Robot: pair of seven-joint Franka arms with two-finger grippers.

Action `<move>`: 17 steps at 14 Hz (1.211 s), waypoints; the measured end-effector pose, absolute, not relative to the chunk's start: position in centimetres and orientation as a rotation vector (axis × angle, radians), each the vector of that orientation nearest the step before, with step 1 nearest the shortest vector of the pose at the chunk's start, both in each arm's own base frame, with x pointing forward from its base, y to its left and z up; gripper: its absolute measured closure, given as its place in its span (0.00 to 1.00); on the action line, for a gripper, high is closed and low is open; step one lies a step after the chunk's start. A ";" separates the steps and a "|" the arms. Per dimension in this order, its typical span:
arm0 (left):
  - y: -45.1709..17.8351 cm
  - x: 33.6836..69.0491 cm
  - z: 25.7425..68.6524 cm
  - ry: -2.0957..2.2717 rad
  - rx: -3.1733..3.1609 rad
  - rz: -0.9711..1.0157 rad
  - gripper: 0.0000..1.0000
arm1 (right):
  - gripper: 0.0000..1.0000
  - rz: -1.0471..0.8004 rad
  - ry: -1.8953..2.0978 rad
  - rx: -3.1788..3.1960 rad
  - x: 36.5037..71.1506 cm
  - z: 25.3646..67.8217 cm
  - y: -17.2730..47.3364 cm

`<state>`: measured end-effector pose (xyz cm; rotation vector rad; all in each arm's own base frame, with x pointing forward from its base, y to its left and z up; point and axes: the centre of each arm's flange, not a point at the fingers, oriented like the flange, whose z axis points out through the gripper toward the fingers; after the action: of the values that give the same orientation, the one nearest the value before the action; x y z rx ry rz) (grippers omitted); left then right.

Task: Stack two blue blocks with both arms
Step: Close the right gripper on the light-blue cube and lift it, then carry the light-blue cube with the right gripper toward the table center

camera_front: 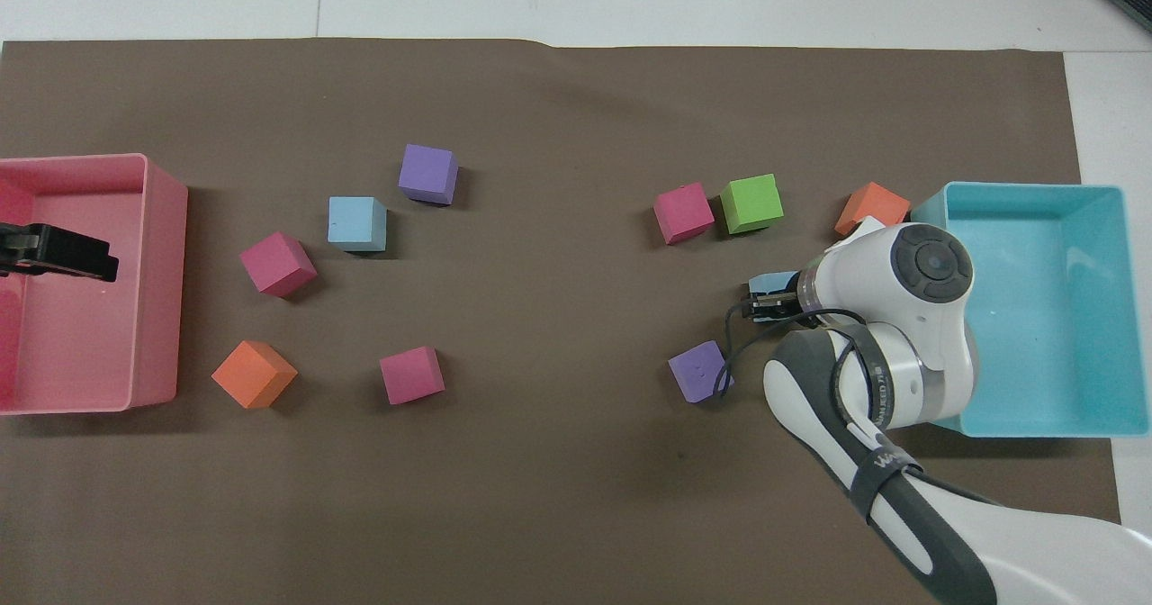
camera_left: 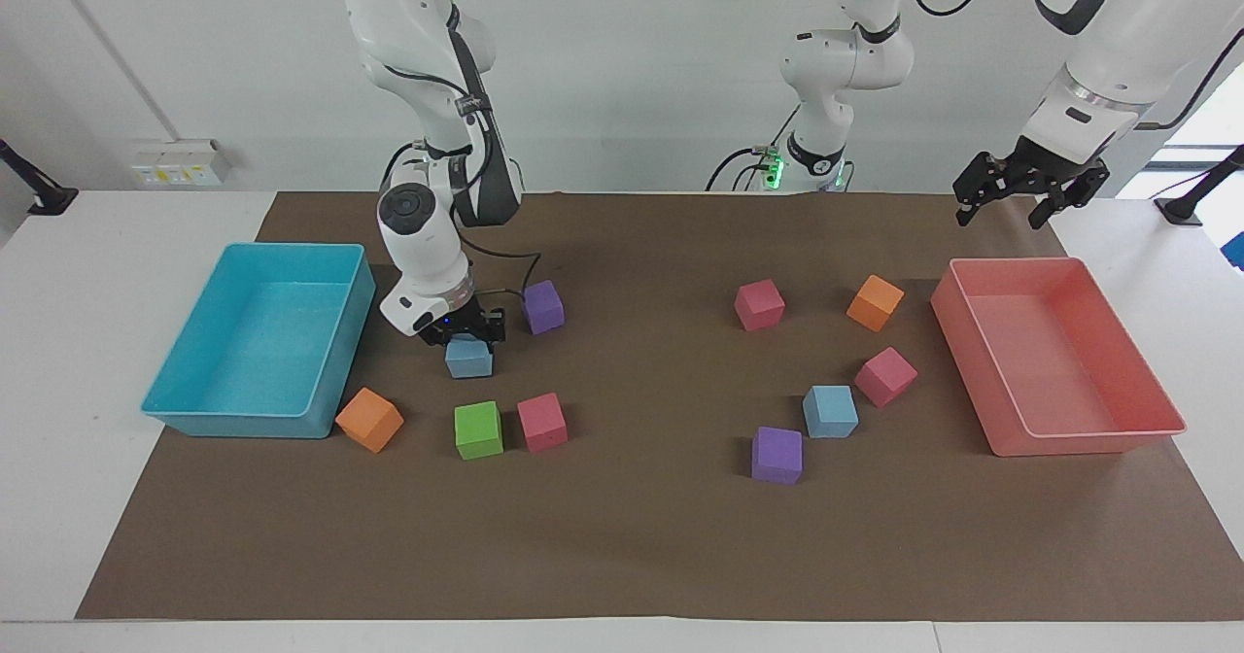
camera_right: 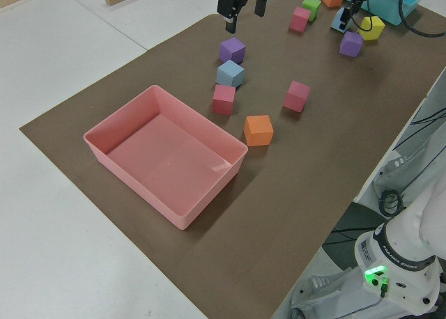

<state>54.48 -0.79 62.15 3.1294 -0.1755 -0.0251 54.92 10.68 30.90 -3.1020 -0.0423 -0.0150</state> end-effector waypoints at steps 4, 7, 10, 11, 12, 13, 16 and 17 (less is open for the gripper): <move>-0.8 54.5 62.1 -0.175 3.129 -0.025 0.00 | 0.41 -0.035 -0.002 -3.086 56.0 36.5 11.3; -0.8 54.5 62.1 -0.175 3.129 -0.025 0.00 | 0.41 -0.027 -0.010 -3.080 56.9 40.4 13.2; -0.8 54.5 62.1 -0.175 3.129 -0.025 0.00 | 0.41 -0.044 0.016 -3.074 56.8 41.8 16.9; -0.8 54.5 62.1 -0.175 3.129 -0.025 0.00 | 0.41 -0.048 0.018 -3.073 56.8 42.0 18.1; -0.8 54.5 62.1 -0.175 3.129 -0.025 0.00 | 0.41 -0.046 0.023 -3.073 56.8 42.2 19.2; -0.8 54.5 62.1 -0.175 3.129 -0.025 0.00 | 0.41 -0.036 0.039 -3.074 56.9 42.4 20.2; -0.8 54.5 62.1 -0.175 3.129 -0.025 0.00 | 0.41 -0.015 0.090 -3.080 57.9 42.6 24.3; -0.8 54.5 62.1 -0.175 3.129 -0.025 0.00 | 0.41 -0.003 0.099 -3.085 58.2 42.3 25.8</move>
<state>54.48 -0.79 62.15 3.1294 -0.1755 -0.0249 58.16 25.76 42.30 -3.0846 0.0993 -0.0033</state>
